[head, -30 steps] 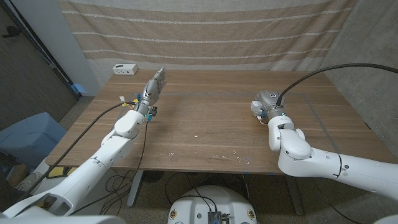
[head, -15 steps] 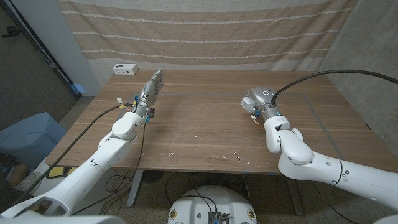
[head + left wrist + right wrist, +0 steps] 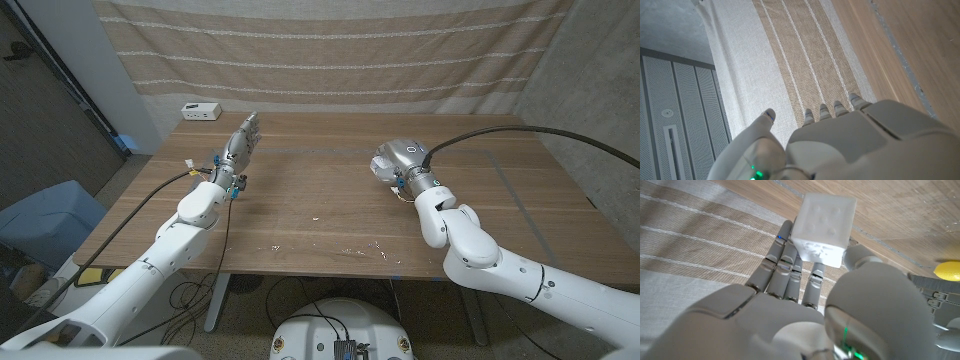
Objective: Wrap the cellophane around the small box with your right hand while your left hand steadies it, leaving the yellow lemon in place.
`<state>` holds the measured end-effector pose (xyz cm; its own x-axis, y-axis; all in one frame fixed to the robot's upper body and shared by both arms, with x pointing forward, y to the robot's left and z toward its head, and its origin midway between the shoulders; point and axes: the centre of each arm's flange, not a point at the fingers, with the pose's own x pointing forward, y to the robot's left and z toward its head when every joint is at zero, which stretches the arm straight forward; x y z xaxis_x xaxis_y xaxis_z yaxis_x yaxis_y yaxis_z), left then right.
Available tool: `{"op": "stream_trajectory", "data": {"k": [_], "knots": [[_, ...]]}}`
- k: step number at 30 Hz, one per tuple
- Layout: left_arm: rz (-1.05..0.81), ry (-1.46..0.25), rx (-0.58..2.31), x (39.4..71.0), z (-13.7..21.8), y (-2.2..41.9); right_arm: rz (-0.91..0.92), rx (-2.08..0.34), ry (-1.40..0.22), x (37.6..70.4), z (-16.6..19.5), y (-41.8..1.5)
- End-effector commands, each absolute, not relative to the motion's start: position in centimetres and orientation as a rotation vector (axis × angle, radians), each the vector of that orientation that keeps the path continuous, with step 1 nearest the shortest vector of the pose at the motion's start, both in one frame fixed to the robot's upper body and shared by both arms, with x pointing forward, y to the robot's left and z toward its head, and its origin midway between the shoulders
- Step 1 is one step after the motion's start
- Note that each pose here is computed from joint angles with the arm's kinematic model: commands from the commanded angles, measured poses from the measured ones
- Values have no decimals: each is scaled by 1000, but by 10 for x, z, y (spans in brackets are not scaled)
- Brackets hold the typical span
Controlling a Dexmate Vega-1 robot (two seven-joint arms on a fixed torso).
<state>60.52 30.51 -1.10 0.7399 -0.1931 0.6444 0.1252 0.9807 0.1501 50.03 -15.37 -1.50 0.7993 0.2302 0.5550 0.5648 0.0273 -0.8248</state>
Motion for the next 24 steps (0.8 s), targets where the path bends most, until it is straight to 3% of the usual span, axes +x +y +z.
{"op": "stream_trajectory", "data": {"k": [1, 24], "knots": [[-171, -713, 93, 606, -13, 307, -209, -1568, -714, 505, -22, -135], [-164, -708, 80, 605, -19, 311, -89, -1572, -765, 515, -26, -114]]}}
